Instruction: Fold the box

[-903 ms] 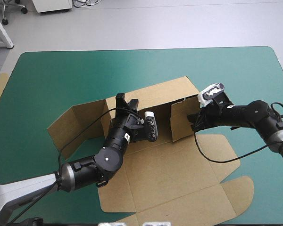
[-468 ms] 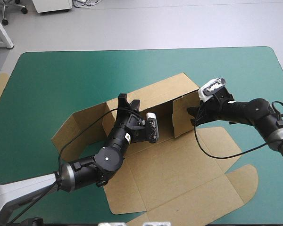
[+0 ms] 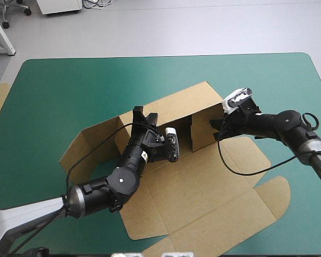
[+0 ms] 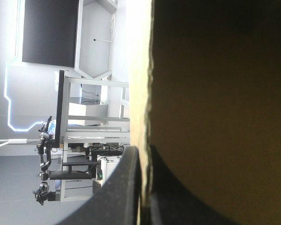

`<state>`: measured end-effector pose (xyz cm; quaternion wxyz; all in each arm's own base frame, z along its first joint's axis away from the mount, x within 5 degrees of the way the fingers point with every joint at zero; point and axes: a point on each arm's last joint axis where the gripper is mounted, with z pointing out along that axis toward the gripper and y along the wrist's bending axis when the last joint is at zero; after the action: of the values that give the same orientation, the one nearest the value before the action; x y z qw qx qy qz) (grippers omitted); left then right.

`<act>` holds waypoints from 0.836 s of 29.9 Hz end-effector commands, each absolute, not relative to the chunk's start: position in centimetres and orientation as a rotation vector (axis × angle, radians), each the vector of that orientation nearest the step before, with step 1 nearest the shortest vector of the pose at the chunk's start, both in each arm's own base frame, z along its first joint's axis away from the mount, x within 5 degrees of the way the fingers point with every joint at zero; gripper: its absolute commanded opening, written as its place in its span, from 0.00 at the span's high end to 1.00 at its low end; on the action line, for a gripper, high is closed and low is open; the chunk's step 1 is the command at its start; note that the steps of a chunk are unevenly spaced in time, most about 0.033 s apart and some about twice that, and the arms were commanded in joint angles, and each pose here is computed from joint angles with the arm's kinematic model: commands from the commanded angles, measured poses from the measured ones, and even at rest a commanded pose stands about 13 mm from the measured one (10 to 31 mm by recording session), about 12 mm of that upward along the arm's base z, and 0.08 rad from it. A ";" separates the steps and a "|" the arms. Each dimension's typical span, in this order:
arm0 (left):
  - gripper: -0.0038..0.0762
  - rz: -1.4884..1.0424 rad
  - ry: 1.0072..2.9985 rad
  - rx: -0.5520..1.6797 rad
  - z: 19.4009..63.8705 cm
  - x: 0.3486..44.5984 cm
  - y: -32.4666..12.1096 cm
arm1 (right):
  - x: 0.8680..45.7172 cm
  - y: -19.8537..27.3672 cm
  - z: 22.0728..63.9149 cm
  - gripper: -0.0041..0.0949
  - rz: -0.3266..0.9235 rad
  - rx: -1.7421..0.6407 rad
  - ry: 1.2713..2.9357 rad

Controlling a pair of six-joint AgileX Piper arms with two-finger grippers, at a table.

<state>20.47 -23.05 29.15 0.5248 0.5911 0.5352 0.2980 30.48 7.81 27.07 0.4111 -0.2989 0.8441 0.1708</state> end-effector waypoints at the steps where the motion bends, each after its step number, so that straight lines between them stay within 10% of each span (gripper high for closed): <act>1: 0.97 0.722 1.194 1.350 31.8 20.2 -23.0 | 30.7 7.9 28.9 0.73 0.413 -0.711 2.056; 6: 0.97 0.722 1.194 1.350 31.8 20.2 -23.0 | 30.7 7.9 28.9 0.82 0.398 -0.742 2.045; 13: 0.97 0.724 1.195 1.348 31.8 20.2 -22.9 | 30.9 7.7 29.0 0.31 0.382 -0.693 2.050; 25: 0.97 0.731 1.198 1.344 31.8 20.2 -22.9 | 31.5 7.5 29.5 0.30 0.259 -0.775 1.928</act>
<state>20.52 -22.95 29.17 0.5235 0.5877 0.5377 0.3023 31.22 7.43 27.11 0.4452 -0.3302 0.8237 0.1193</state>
